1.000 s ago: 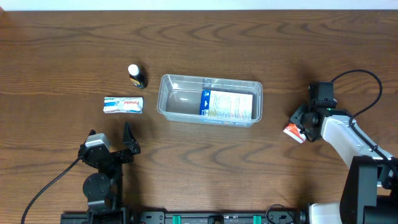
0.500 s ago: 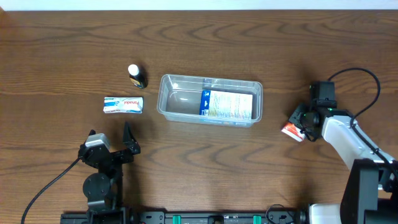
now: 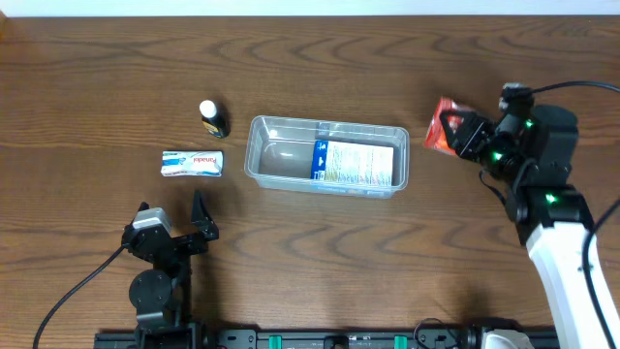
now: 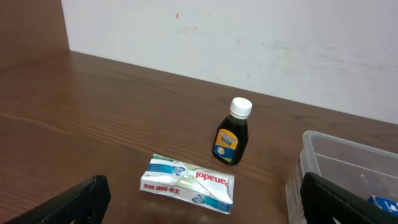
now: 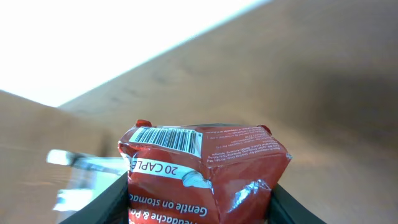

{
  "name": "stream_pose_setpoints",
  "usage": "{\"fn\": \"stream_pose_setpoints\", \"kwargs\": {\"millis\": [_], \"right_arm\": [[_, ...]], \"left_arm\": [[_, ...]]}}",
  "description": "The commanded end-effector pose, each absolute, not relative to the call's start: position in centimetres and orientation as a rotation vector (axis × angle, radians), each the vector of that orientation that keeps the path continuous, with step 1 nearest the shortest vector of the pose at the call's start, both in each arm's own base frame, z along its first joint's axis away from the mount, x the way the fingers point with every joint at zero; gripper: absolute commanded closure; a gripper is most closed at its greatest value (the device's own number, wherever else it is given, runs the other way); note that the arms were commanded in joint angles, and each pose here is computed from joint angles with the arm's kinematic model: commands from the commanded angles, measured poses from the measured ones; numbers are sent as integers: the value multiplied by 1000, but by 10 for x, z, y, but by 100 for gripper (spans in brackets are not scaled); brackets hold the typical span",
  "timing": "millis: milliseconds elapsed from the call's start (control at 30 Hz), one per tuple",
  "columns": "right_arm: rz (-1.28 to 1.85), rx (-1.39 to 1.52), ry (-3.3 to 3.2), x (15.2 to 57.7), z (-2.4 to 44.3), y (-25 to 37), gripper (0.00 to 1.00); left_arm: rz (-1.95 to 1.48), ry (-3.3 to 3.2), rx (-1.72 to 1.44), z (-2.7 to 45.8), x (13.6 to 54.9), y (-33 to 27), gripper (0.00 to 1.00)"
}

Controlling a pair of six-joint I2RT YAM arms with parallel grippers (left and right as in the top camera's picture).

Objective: Pack container
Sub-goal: 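Lift the red packet and carry it over the container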

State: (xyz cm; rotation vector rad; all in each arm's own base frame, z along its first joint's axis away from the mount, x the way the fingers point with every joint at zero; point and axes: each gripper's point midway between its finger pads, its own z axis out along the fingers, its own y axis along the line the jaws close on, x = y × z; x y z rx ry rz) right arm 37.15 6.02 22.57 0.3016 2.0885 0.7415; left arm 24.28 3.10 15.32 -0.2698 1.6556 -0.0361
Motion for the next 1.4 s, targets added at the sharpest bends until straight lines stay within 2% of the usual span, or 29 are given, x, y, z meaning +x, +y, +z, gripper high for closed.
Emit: {"fn": "stream_pose_setpoints", "kwargs": {"millis": [0, 133, 267, 367, 567, 800, 1100, 1367], "right_arm": [[921, 173, 1992, 362, 268, 103, 56], [934, 62, 1915, 362, 285, 151, 55], [911, -1, 1893, 362, 279, 206, 55], [880, -28, 1897, 361, 261, 248, 55], [734, 27, 1901, 367, 218, 289, 53], [730, 33, 1871, 377, 185, 318, 57], [730, 106, 1878, 388, 159, 320, 60], [782, 104, 1878, 391, 162, 332, 60]], "left_arm": [[-8, 1704, -274, 137, 241, 34, 2], [-8, 1704, -275, 137, 241, 34, 2], [-8, 1704, -274, 137, 241, 34, 2], [-8, 1704, -275, 137, 241, 34, 2], [-8, 1704, -275, 137, 241, 34, 2], [-8, 1704, -274, 137, 241, 34, 2], [-8, 1704, -275, 137, 241, 34, 2], [-8, 1704, -274, 137, 241, 34, 2]]}}
